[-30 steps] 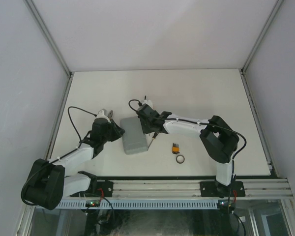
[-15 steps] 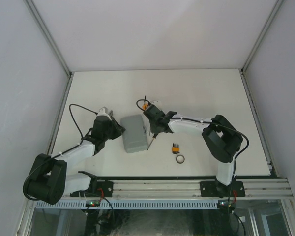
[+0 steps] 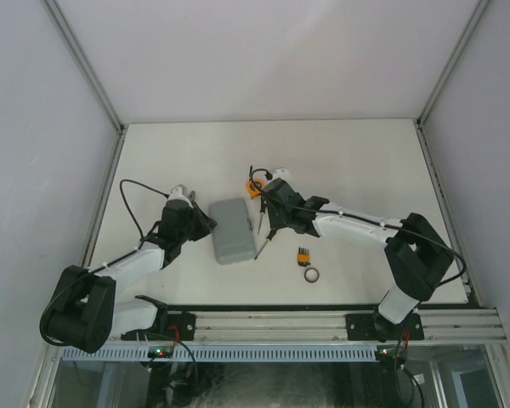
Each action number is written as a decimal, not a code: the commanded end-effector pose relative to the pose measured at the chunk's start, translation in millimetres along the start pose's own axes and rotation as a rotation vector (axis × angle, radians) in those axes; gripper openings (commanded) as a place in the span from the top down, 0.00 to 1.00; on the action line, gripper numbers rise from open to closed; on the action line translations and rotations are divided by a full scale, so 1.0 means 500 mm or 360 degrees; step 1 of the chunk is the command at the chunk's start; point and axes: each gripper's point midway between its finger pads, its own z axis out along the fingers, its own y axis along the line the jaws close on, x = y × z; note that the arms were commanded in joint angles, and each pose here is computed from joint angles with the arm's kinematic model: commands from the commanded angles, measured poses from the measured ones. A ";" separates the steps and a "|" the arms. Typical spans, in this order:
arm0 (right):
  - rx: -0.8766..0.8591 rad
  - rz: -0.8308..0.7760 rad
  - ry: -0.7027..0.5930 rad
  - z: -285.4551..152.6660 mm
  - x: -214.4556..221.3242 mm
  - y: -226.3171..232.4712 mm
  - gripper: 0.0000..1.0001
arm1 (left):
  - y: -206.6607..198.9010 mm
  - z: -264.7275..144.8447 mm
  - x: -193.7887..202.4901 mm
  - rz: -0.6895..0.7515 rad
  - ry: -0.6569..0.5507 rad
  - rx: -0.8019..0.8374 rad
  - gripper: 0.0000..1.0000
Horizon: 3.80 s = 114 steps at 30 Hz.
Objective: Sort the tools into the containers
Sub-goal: Open the storage box at the center of the board.
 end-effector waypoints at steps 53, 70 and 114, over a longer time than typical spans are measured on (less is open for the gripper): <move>-0.0606 0.0162 0.0015 0.064 -0.039 0.163 0.61 | 0.092 -0.014 0.080 0.0081 0.0232 -0.0251 0.73; -0.0625 0.0365 0.0040 0.078 -0.021 0.125 0.58 | 0.094 -0.014 0.079 0.0082 0.0230 -0.0258 0.72; -0.0789 0.0525 0.0030 0.074 -0.025 0.100 0.64 | 0.094 -0.014 0.081 0.0081 0.0240 -0.0261 0.73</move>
